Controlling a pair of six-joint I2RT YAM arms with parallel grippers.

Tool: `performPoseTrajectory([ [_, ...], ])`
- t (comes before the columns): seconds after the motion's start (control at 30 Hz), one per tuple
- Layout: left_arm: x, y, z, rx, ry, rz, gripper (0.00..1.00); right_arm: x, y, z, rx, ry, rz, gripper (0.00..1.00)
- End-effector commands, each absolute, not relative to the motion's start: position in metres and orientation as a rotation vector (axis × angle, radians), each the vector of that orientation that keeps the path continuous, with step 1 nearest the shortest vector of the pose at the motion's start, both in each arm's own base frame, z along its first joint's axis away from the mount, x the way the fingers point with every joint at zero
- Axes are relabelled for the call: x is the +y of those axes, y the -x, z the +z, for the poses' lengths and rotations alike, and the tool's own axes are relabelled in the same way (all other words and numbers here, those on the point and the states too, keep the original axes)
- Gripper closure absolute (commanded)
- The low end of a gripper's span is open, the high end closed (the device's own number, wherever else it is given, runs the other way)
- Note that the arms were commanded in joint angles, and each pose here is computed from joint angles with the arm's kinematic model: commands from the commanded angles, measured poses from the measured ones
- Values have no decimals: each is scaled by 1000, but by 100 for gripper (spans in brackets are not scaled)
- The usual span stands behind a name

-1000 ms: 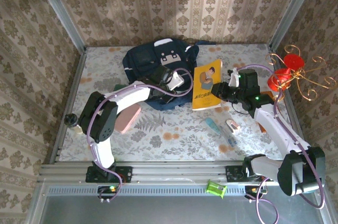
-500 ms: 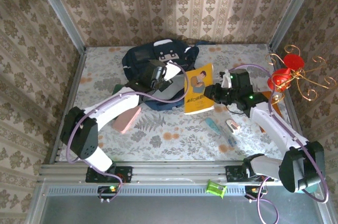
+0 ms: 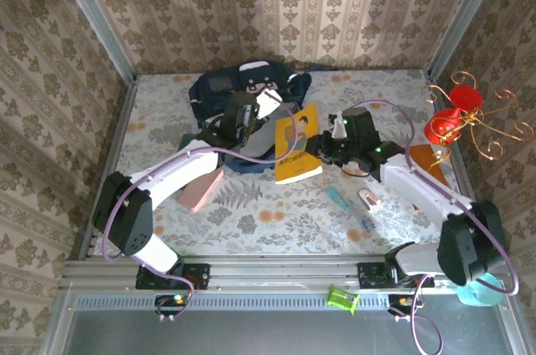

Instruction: Pack the student bag

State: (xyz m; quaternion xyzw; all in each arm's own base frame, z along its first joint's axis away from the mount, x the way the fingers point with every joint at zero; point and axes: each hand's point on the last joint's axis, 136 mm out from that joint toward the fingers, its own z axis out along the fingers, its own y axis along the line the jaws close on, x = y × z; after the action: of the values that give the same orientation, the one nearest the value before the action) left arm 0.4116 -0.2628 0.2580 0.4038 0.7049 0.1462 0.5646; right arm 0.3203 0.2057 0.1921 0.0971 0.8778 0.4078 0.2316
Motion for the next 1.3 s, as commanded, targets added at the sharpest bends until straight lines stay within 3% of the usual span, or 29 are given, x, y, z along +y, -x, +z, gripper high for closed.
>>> performPoseTrajectory([
  [0.0, -272, -415, 309, 1565, -824, 260, 100, 188, -313, 236, 2316, -178, 1030, 100],
  [0.2, -279, -412, 321, 1575, -791, 161, 100, 208, -307, 217, 2313, -239, 1191, 100],
  [0.43, -284, -410, 340, 1543, -774, 163, 100, 253, -335, 207, 2227, -347, 1356, 100],
  [0.87, -301, -404, 351, 1535, -790, 104, 100, 306, -437, 182, 2045, -572, 1499, 100],
  [1.2, -304, -400, 357, 1555, -757, 60, 100, 310, -514, 153, 1891, -787, 1326, 100],
  [1.27, -304, -401, 356, 1574, -757, 61, 100, 311, -527, 147, 1870, -803, 1250, 93],
])
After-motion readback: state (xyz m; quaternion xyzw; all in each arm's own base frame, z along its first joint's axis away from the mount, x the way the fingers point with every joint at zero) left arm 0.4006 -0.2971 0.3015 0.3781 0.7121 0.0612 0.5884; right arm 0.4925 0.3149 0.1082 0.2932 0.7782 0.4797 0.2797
